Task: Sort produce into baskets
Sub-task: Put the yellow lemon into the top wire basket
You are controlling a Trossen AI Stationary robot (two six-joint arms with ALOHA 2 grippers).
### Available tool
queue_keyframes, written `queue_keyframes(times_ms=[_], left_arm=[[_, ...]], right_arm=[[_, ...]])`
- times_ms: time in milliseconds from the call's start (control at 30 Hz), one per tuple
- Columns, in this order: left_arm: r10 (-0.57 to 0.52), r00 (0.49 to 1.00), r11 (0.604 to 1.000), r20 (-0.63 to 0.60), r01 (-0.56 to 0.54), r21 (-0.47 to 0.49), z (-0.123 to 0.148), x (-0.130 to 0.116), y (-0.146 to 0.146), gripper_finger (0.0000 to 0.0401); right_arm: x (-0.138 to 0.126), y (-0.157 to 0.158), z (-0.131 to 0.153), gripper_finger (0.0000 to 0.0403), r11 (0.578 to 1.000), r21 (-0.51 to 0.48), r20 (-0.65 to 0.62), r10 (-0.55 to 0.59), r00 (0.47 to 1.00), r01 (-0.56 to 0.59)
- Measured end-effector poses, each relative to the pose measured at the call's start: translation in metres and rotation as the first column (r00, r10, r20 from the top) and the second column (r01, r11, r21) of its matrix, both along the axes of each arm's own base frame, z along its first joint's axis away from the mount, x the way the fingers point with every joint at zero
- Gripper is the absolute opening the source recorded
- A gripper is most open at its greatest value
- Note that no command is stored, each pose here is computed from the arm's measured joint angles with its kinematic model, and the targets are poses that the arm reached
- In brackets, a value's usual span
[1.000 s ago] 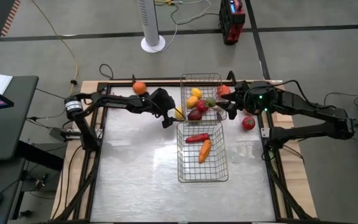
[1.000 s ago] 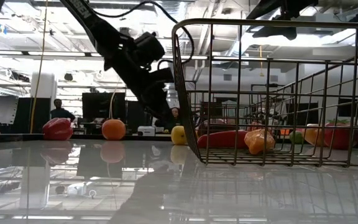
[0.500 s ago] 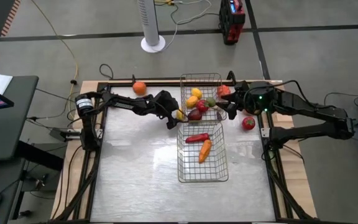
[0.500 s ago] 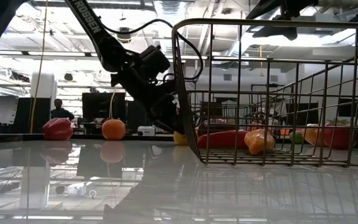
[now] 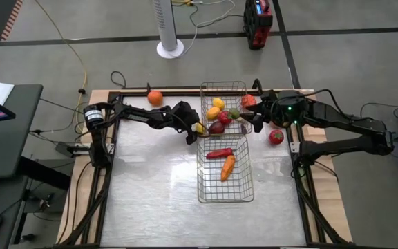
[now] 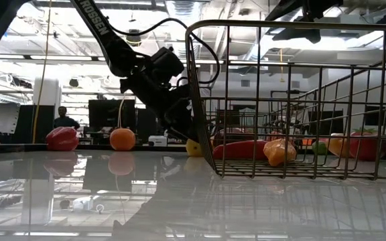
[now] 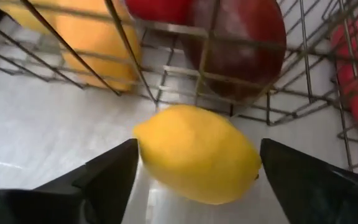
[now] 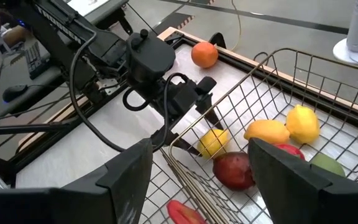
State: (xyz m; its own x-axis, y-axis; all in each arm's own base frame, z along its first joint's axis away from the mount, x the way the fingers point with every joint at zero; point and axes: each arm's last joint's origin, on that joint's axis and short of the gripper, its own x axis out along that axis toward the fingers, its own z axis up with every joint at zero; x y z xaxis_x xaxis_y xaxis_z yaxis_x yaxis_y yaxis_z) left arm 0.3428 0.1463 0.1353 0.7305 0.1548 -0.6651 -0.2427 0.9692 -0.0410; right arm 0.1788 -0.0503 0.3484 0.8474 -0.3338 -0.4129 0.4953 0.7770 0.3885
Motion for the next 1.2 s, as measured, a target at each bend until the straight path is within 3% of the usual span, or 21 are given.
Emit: queue_keyframes(times_ms=[167, 333, 633, 867, 1000, 1200], left_arm=[[0.027, 1.000, 0.999, 0.005, -0.027, -0.035, 0.001, 0.000, 0.000, 0.0253], [0.084, 0.996, 0.992, 0.014, -0.082, -0.094, 0.002, -0.002, 0.002, 0.0217], [0.105, 0.994, 0.987, -0.011, -0.106, -0.125, 0.026, -0.017, 0.004, 0.0209], [0.188, 0.982, 0.982, -0.025, -0.188, -0.012, 0.065, -0.037, 0.002, 0.0207], [0.299, 0.952, 0.954, 0.062, -0.300, 0.015, 0.092, -0.045, -0.002, 0.0207], [0.388, 0.867, 0.921, 0.312, -0.350, -0.172, 0.118, -0.036, -0.007, 0.0206]], right_arm=[[0.000, 0.000, 0.000, 0.0291, 1.000, 0.000, 0.000, 0.000, 1.000, 0.000], [0.000, 0.000, 0.000, 0.0291, 1.000, -0.001, 0.000, 0.001, 1.000, -0.001], [0.000, 0.000, 0.000, 0.0291, 1.000, -0.017, -0.007, 0.009, 1.000, -0.009], [0.000, 0.000, 0.000, 0.0291, 0.999, -0.041, -0.014, 0.020, 1.000, -0.020], [0.000, 0.000, 0.001, 0.0291, 0.999, -0.052, -0.013, 0.009, 1.000, -0.010], [0.000, -0.001, 0.000, 0.0291, 0.999, -0.053, -0.013, -0.013, 1.000, 0.012]])
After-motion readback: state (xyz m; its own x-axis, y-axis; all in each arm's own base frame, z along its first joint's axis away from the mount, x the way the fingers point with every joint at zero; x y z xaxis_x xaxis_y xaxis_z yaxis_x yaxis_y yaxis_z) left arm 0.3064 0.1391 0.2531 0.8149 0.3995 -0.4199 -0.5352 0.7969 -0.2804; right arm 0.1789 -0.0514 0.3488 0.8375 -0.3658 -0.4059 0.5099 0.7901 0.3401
